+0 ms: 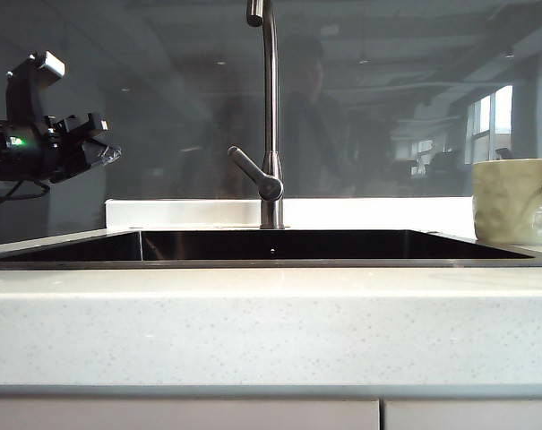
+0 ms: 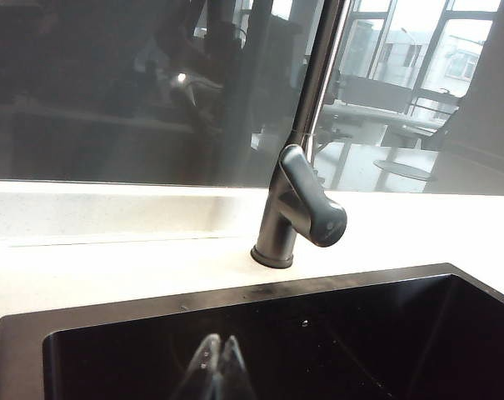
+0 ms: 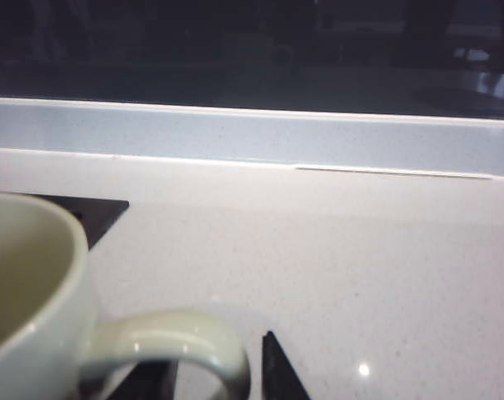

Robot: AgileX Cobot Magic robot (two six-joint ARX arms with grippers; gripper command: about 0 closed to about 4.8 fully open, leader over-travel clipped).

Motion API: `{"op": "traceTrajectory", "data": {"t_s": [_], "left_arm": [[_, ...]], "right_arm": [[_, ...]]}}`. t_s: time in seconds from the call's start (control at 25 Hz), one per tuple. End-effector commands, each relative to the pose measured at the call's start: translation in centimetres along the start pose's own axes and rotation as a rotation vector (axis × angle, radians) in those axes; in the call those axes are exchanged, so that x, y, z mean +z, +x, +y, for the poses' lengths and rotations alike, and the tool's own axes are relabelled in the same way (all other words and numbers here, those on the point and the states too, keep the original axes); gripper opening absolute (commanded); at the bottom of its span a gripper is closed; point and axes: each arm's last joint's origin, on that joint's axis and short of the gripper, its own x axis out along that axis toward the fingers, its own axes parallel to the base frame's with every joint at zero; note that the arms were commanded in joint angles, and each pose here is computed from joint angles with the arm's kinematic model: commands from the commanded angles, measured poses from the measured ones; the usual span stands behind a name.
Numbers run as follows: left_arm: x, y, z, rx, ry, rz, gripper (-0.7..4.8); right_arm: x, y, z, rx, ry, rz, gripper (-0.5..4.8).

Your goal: Pick up the mug next to the sink, go to the faucet to get some water, pour the water into the sink, and finally put the mug back to its place.

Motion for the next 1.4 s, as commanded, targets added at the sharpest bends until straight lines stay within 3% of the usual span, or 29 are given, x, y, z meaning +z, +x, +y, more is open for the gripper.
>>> {"op": "traceTrajectory", "data": {"t_s": [0.04, 0.44, 0.72, 0.88, 1.0, 1.08, 1.12, 1.16, 1.24, 1.4], "left_arm": [[0.4, 0.0, -0.1, -0.02, 0.011, -0.02, -0.05], [0.4, 0.0, -0.1, -0.028, 0.012, -0.018, -0.05], [0.7, 0.7, 0.2, -0.032, 0.077, -0.021, -0.05], [0.5, 3.3, 1.5, -0.073, 0.084, -0.036, -0.05], [-0.1, 7.1, 3.3, -0.199, 0.063, -0.051, -0.01], [-0.5, 9.3, 4.3, -0.29, 0.057, -0.058, 0.4], [-0.7, 10.3, 4.7, -0.325, 0.048, -0.061, 0.78], [-1.0, 12.0, 5.4, -0.366, 0.027, -0.071, 1.5], [-1.6, 14.4, 6.4, -0.392, 0.015, -0.092, 2.16], [-2.3, 19.0, 7.1, -0.469, 0.001, -0.07, 2.57]], "right_arm": [[0.4, 0.1, 0.0, 0.005, -0.004, -0.027, 0.94], [0.4, 0.1, 0.1, 0.023, -0.004, -0.027, -0.02], [2.6, -0.1, 0.6, 0.072, 0.035, -0.124, -0.02], [6.5, -0.2, 2.9, 0.129, 0.135, -0.234, -0.02], [9.6, 1.6, 6.9, 0.226, 0.193, -0.2, -0.02], [11.0, 3.2, 9.5, 0.282, 0.216, -0.134, -0.02], [11.6, 3.7, 10.2, 0.293, 0.222, -0.109, -0.02], [12.8, 4.7, 11.9, 0.302, 0.225, -0.06, -0.02], [14.6, 5.8, 14.1, 0.29, 0.231, -0.027, -0.02], [17.1, 8.1, 17.4, 0.361, 0.198, -0.033, -0.02]]}}
